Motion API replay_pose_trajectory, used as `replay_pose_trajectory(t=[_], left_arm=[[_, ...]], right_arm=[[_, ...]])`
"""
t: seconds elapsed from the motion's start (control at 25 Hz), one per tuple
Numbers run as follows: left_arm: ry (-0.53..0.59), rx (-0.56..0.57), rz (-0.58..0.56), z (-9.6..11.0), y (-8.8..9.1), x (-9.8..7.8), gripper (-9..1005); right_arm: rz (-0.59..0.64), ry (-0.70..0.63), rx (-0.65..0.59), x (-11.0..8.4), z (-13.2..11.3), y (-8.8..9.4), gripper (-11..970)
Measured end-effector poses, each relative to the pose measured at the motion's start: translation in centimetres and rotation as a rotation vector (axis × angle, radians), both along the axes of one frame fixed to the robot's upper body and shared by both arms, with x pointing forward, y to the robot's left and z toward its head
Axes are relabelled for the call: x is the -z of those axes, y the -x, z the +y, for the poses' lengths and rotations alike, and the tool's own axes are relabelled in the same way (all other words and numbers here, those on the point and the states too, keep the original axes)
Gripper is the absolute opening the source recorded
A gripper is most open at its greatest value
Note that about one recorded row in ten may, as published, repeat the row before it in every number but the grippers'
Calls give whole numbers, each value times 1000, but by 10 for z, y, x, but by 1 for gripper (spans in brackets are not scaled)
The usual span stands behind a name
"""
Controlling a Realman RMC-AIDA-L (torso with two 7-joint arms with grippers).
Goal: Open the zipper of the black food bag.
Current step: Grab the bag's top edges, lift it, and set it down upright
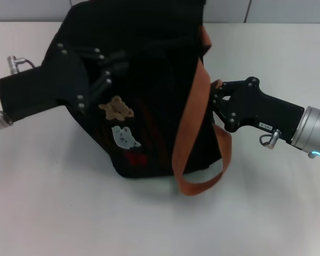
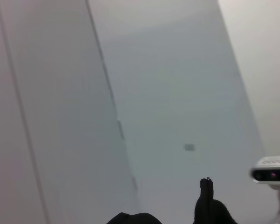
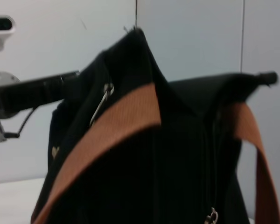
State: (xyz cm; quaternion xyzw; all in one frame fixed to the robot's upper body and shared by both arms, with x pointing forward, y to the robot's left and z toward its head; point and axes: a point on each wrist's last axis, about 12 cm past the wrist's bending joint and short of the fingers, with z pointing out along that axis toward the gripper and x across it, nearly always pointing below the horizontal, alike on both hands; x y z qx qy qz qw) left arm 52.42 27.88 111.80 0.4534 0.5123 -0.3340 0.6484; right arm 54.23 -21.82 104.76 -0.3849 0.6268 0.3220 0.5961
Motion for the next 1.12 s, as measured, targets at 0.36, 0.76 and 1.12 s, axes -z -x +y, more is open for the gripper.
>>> replay_pose_trajectory(t=[0.36,0.76,1.12], left_arm=[[45,-140,-1,27,7,2,174],[61,-227,20,46,21,11,179],[94,-352,121,55,34,36,182]], right_arm=[[27,47,49,8,-7,-1,-1],[28,44,88,8,-15,-2,17],[-17,-106,181,-6,-20,-6,105]])
